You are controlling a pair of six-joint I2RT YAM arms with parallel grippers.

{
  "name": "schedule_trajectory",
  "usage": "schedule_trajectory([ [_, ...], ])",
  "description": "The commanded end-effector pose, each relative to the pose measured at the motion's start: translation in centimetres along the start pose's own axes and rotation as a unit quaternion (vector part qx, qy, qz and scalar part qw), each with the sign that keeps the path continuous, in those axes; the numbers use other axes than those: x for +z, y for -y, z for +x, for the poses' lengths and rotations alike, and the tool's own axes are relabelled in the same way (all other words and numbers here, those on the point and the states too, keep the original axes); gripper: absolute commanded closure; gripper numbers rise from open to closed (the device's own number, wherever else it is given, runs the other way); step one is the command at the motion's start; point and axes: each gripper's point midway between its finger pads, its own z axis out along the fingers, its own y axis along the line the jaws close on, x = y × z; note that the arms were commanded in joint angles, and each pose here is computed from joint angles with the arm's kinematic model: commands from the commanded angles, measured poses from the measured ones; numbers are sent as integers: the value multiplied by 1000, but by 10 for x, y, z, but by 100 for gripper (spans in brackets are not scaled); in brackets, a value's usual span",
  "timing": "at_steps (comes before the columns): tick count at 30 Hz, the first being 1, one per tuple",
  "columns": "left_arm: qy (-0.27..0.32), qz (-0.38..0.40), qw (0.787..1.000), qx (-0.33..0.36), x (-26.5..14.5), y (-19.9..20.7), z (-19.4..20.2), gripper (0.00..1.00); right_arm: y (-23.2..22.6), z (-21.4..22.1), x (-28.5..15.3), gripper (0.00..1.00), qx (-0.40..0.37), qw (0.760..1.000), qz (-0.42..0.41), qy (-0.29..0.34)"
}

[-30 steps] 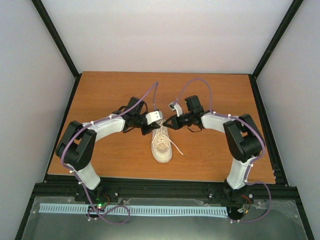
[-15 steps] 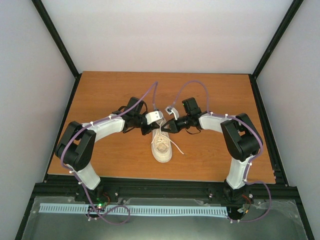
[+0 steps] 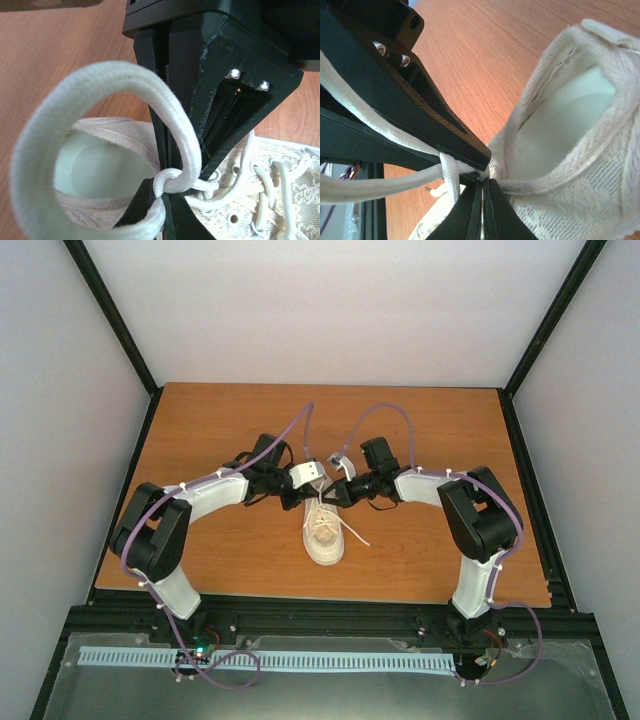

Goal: Tie the shoes

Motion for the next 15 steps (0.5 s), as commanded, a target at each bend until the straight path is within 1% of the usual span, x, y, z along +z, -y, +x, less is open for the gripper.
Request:
schedule_trajectory([
  [1, 39, -2, 999, 14, -15, -4, -27, 99, -8, -10, -5, 97, -37, 999, 25, 23],
  [6, 31, -7, 999, 15, -20, -7, -25, 98, -15, -9, -11, 97, -42, 998, 25, 27],
  [15, 38, -7, 999, 4, -19, -10, -29, 99, -19, -6, -13, 97, -51, 998, 20, 23],
])
